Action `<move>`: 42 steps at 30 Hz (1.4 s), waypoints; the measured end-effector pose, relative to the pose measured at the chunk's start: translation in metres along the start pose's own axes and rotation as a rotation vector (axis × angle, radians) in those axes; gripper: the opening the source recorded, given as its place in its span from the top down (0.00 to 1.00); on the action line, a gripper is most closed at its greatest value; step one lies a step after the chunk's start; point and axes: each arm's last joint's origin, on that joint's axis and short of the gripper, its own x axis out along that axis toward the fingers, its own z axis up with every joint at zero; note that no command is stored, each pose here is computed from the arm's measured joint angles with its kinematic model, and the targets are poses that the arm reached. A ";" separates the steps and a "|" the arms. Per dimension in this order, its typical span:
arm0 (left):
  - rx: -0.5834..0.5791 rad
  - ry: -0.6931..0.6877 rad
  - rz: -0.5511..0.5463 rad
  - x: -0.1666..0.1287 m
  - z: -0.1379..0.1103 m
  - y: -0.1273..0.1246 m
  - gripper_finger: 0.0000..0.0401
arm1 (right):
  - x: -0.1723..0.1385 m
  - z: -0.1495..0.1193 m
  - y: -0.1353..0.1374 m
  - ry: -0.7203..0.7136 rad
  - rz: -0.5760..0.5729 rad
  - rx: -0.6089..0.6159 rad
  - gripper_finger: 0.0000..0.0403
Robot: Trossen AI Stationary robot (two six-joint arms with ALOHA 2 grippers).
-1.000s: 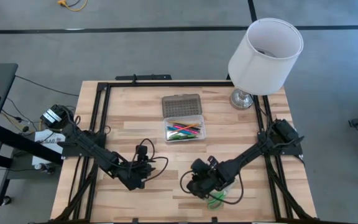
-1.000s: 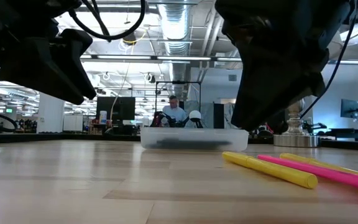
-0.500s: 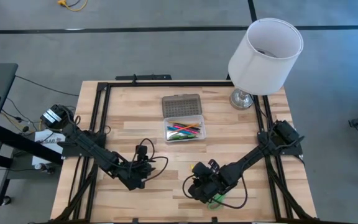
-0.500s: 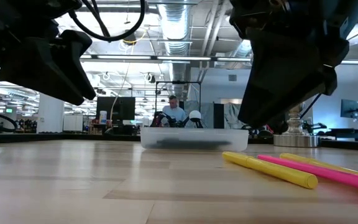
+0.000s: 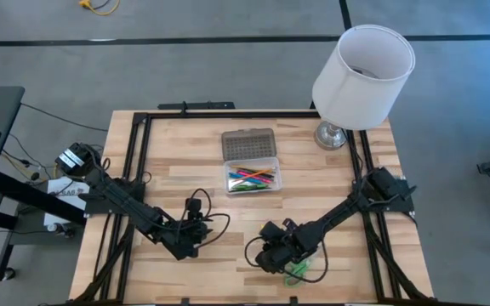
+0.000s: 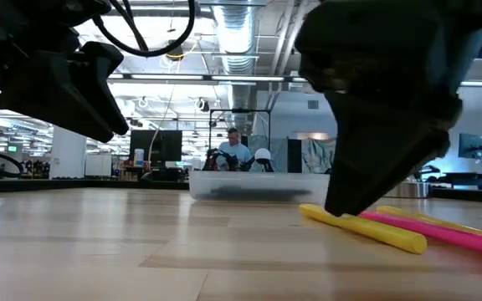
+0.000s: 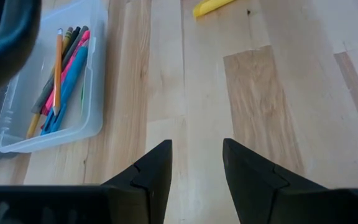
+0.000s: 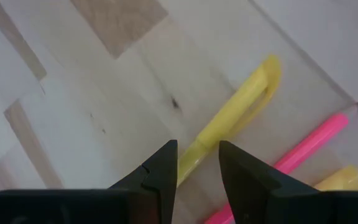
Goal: Pick & place school supplies into a supply box
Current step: Put the left yellow pen into the gray supply box
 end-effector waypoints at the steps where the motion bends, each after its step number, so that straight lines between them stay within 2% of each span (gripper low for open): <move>1: 0.000 0.000 0.000 0.000 0.000 0.000 0.66 | 0.000 0.001 0.000 -0.001 0.001 -0.003 0.72; 19: -0.002 -0.001 0.000 0.000 0.000 0.000 0.66 | 0.005 0.014 -0.007 -0.001 -0.021 0.027 0.72; 33: -0.013 -0.001 0.000 0.000 0.000 0.000 0.66 | 0.006 0.014 -0.011 0.012 -0.054 0.030 0.72; 42: -0.013 -0.001 0.000 0.000 0.000 0.000 0.66 | 0.008 0.020 -0.015 0.014 -0.070 0.030 0.78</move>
